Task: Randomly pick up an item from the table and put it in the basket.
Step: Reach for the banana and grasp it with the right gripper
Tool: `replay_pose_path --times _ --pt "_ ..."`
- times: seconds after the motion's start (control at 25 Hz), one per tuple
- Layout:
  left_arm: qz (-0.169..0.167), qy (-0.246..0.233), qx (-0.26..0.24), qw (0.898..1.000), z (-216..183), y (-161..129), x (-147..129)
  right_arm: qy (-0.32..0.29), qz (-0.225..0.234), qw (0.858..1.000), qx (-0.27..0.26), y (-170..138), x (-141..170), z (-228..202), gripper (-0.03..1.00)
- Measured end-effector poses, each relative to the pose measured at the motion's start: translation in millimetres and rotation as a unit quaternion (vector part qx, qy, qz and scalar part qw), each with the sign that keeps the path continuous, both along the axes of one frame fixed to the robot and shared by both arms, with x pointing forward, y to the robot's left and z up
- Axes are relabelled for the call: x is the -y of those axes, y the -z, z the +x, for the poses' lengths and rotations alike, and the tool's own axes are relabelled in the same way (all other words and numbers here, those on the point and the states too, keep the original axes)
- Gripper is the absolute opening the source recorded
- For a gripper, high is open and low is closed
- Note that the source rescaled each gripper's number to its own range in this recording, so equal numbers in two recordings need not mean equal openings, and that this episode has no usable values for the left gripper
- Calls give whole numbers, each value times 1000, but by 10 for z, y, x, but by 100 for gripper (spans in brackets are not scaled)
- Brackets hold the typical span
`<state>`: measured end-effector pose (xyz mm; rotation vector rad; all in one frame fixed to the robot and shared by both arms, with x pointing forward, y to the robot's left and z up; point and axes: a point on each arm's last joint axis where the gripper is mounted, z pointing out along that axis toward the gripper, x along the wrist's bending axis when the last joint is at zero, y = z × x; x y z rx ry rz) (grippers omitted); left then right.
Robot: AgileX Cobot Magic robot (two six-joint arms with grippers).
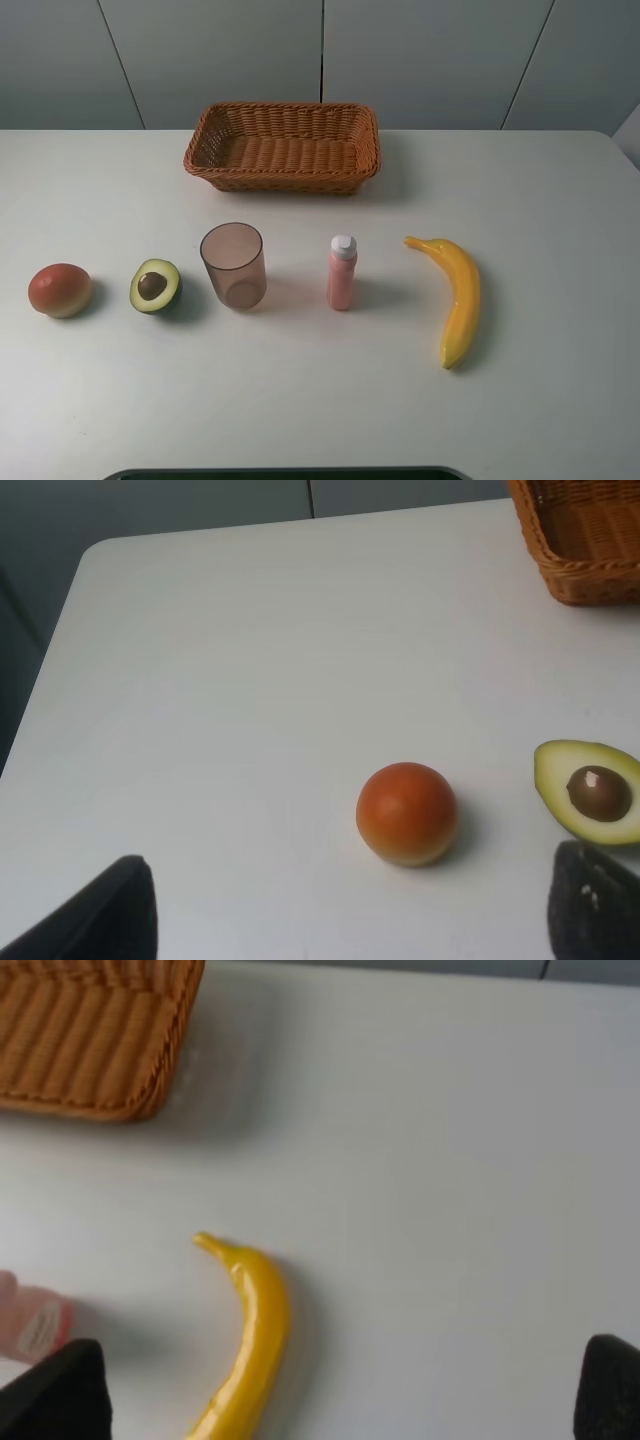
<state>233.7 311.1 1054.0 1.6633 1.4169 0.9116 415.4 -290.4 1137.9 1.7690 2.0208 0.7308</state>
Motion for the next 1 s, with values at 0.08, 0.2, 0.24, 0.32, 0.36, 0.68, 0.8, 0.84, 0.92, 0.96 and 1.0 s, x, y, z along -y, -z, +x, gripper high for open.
replay_pose_path --times 0.08,0.2,0.24,0.32,0.36,0.68,0.8,0.84,0.92,0.96,1.0 --pt "0 0 0 1000 0 0 0 -19 1 999 -44 183 -73 236 100" --pt "0 0 0 1000 0 0 0 -52 -11 994 -91 435 -290 487 100" --pt "0 0 0 1000 0 0 0 -57 -13 993 -104 511 -359 549 100" --pt "0 0 0 1000 0 0 0 -69 -13 988 -136 694 -523 671 100" --pt "0 0 0 1000 0 0 0 -75 -15 985 -152 787 -589 721 100" --pt "0 0 0 1000 0 0 0 -65 -26 963 -262 1467 -807 980 100" --pt "0 0 0 1000 0 0 0 -56 -29 956 -285 1747 -809 973 100" --pt "0 0 0 1000 0 0 0 -54 -28 956 -289 1823 -804 952 100" --pt "0 0 0 1000 0 0 0 -45 -20 956 -288 1960 -804 927 100" --pt "0 0 0 1000 0 0 0 -42 -19 957 -287 2009 -798 905 100" --pt "0 0 0 1000 0 0 0 -40 -19 957 -285 2057 -791 890 100"
